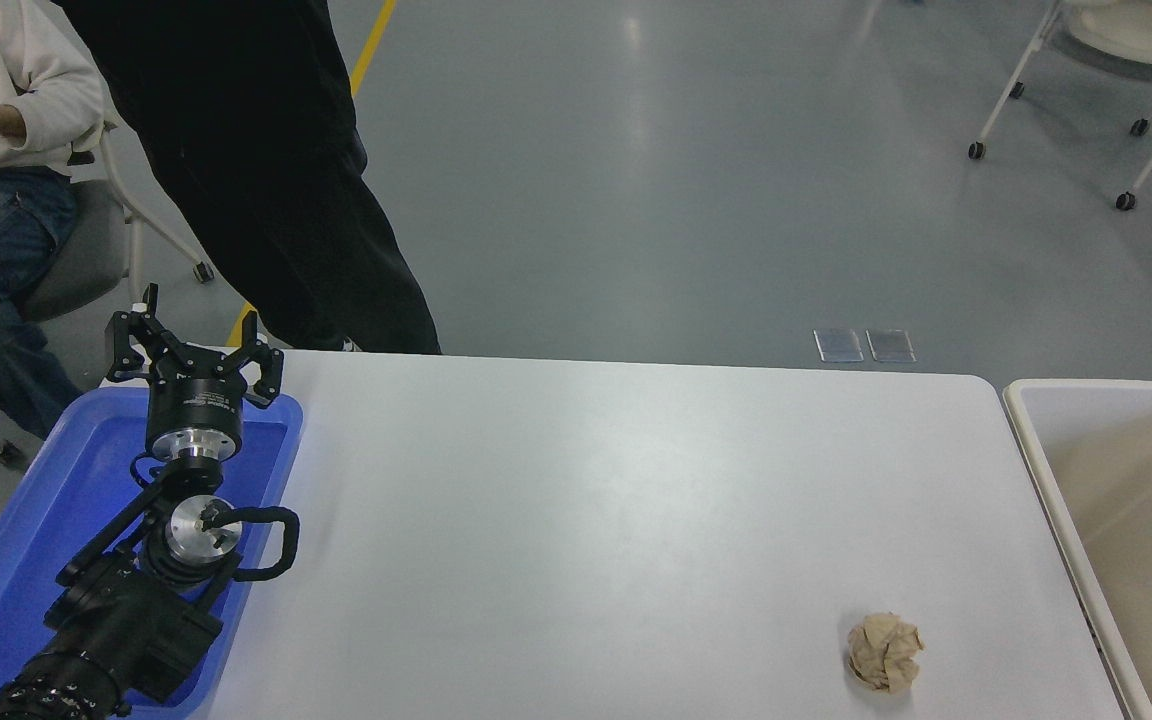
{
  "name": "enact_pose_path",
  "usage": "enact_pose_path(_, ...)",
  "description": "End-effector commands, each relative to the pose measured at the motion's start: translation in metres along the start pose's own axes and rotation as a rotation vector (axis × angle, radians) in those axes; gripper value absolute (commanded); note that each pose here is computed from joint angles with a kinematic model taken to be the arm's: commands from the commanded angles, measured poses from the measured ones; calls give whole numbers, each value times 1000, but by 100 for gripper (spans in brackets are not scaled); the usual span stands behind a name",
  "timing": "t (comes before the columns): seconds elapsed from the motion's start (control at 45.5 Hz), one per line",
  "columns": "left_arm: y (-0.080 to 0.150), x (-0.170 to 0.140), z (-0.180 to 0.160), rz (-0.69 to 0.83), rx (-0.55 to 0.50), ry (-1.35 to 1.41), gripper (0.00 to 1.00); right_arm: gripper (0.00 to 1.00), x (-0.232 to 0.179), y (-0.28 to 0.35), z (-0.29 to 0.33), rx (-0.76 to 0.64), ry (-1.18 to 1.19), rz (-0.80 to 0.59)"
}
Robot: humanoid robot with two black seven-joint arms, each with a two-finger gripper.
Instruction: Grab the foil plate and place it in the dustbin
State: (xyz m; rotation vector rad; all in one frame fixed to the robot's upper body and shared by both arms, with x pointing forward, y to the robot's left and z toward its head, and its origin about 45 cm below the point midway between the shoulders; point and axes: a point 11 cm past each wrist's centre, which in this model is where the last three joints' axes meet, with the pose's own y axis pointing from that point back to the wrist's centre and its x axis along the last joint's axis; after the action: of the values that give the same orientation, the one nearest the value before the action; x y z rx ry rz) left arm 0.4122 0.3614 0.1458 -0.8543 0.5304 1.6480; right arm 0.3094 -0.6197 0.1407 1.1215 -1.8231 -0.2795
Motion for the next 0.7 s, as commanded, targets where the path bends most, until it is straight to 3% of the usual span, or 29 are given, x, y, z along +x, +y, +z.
enact_pose_path(0.0, 0, 0, 0, 0, 0, 0, 99, 100, 27, 16, -71, 119, 77, -41)
enact_pose_path(0.22, 0, 0, 0, 0, 0, 0, 99, 100, 20, 50, -119, 219, 195, -170)
enact_pose_path(0.681, 0, 0, 0, 0, 0, 0, 99, 100, -56, 160, -145, 439, 586, -496)
